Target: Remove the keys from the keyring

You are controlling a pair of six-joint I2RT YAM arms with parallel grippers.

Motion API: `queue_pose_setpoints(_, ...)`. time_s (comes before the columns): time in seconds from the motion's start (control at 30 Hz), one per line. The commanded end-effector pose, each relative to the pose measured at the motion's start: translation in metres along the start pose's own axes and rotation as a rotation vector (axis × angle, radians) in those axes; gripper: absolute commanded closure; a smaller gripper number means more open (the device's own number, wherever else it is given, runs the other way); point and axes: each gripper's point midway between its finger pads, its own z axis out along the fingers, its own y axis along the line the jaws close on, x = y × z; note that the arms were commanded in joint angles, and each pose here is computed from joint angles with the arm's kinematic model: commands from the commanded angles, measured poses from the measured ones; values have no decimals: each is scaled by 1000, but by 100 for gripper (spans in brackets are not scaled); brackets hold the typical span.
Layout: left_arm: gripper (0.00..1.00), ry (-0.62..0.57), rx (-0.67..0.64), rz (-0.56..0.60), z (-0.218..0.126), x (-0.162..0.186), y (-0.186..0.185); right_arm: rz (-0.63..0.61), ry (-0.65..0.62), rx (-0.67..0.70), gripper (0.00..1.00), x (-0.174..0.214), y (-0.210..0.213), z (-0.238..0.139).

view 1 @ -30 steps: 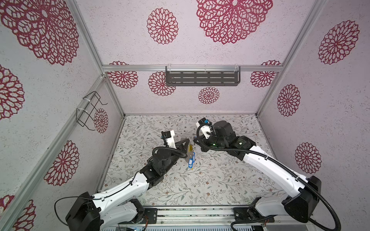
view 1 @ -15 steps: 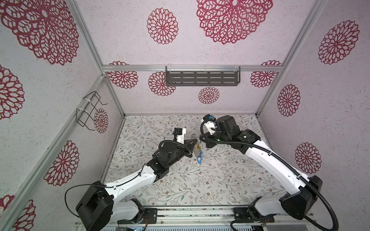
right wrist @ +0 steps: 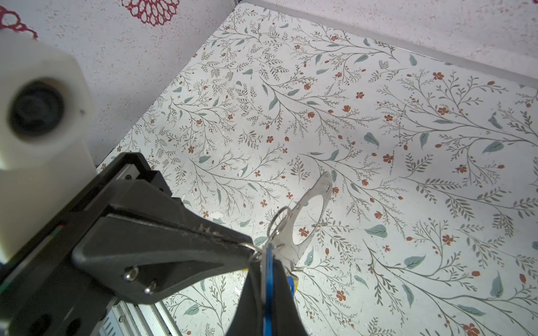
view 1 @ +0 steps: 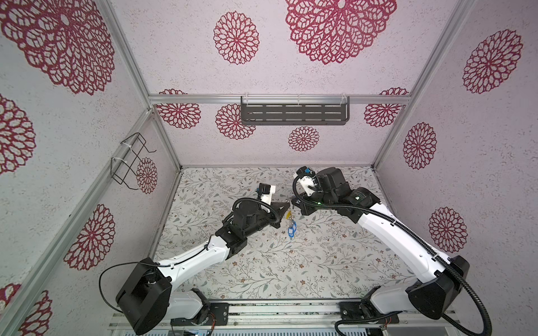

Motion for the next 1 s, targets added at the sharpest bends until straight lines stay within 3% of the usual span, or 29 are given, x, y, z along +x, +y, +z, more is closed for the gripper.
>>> queue_pose_setpoints(0.0,100,139,-48,-21,-1,35,19,-61,-225,50,100,-52,-3,-41)
queue_pose_setpoints(0.33,100,24,-92,-109,-21,-1,28,-75,-148,251,100,-21,-44,-37)
queue_pose_setpoints(0.7,100,-199,-64,-183,-42,-47,18,-44,-143,205,100,-15,-41,-27)
queue_pose_setpoints(0.97,100,-288,-150,-395,-45,-59,38,-91,-189,111,100,-10,-24,-17)
